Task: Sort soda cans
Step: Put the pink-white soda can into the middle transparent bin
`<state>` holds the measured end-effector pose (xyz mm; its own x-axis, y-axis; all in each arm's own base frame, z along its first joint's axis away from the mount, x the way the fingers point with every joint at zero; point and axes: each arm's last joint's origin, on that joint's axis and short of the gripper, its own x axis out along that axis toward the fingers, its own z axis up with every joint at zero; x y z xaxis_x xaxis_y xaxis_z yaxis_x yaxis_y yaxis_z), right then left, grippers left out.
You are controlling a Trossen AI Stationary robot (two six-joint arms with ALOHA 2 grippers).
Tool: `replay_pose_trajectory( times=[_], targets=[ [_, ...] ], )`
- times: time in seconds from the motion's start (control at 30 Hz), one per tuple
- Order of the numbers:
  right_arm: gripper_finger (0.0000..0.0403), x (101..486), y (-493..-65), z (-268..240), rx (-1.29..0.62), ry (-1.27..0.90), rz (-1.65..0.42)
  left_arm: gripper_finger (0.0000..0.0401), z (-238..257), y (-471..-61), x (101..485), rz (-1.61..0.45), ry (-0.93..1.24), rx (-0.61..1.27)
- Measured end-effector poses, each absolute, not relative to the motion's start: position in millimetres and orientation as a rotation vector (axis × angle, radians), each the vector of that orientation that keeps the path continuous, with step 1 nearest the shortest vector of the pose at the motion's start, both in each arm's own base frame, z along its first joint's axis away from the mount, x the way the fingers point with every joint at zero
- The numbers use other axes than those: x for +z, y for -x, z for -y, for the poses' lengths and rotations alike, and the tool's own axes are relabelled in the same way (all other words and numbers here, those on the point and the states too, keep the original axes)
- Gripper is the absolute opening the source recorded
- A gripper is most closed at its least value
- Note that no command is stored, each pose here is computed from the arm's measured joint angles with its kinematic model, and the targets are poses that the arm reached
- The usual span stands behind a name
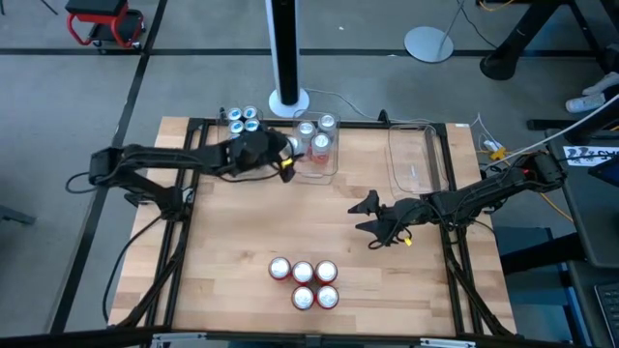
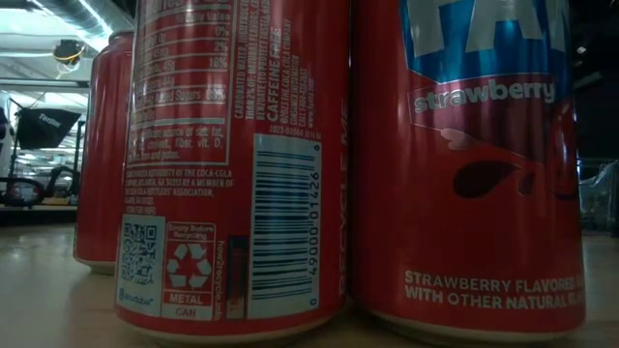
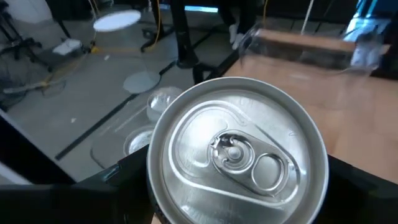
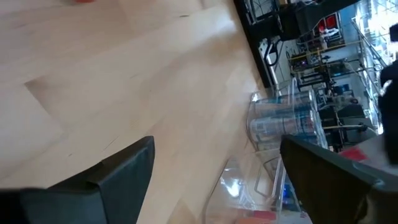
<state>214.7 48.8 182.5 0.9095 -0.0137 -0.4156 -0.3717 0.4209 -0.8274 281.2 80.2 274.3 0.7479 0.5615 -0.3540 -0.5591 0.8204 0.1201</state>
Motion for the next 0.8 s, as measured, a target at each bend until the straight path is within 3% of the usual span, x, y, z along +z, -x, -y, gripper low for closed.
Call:
replay_pose_trajectory(
  times=[0.33, 0.8],
  targets=[
    [0.0347, 182.3, -214.6, -48.6, 0.227, 1.124, -0.394, 0.0291, -122.7, -297.7, 236.5, -0.506, 0.044, 0.689],
    [0.0347, 181.6, -214.3, -48.5, 0.231, 1.125, -0.401, 0.0291, -144.3, -316.0, 203.0, -0.612, 0.076, 0.631]
  ],
)
